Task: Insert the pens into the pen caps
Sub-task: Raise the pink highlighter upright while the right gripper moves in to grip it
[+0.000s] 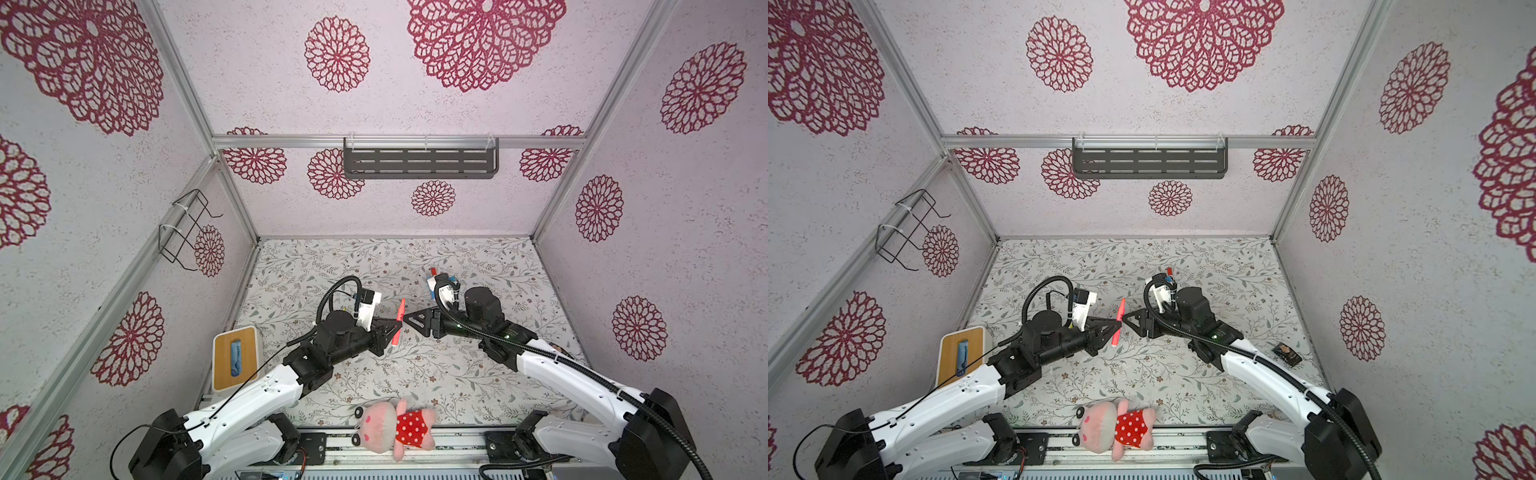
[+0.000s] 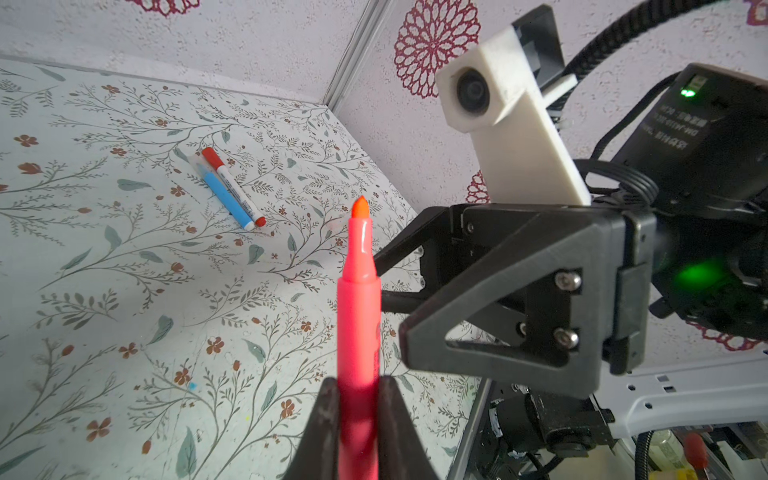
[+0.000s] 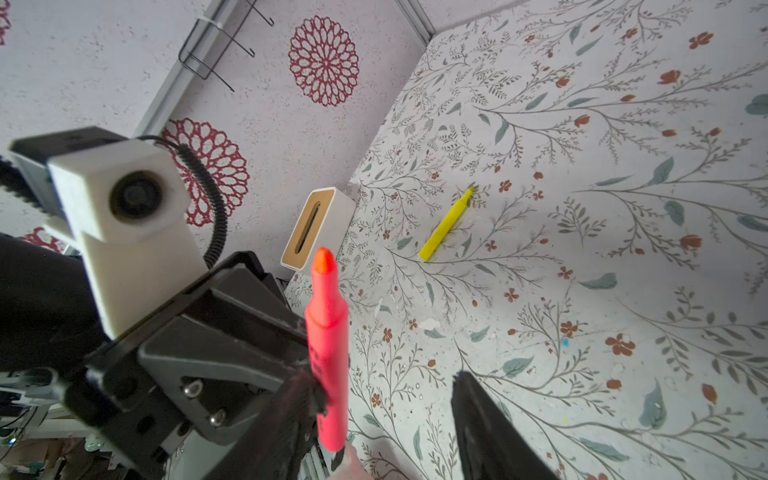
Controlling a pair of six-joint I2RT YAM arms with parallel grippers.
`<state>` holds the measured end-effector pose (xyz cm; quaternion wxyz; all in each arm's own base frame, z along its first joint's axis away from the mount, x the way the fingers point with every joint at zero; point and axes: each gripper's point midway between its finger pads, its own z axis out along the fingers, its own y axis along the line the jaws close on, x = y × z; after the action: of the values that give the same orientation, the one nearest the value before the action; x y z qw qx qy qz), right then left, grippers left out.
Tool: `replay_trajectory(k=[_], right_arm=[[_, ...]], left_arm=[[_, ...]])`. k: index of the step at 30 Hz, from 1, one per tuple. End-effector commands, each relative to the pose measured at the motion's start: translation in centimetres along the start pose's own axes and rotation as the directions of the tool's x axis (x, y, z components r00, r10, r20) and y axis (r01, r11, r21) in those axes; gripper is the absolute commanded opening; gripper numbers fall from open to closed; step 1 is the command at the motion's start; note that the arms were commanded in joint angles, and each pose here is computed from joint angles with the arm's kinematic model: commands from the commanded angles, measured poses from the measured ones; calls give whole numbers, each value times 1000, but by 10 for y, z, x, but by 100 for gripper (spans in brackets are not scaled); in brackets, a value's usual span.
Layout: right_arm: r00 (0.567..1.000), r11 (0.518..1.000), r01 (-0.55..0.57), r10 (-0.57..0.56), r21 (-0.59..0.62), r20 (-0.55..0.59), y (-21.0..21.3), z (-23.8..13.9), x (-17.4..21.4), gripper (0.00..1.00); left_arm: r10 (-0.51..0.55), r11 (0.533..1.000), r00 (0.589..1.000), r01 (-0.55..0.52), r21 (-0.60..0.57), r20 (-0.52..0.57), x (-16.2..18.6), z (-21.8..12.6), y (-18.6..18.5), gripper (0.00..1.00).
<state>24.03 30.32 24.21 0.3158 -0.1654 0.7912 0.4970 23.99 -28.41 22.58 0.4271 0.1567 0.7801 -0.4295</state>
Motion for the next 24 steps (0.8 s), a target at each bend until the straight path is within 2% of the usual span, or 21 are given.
replay_trajectory(k=[1, 24], right_arm=[[999, 997, 38, -35, -74, 39, 25, 1, -17, 56], [999, 994, 31, -28, -104, 38, 31, 10, -18, 32]], left_arm=[[7, 1000, 999, -8, 30, 43, -13, 2, -12, 16], [17, 999, 1000, -18, 48, 23, -9, 9, -19, 16]])
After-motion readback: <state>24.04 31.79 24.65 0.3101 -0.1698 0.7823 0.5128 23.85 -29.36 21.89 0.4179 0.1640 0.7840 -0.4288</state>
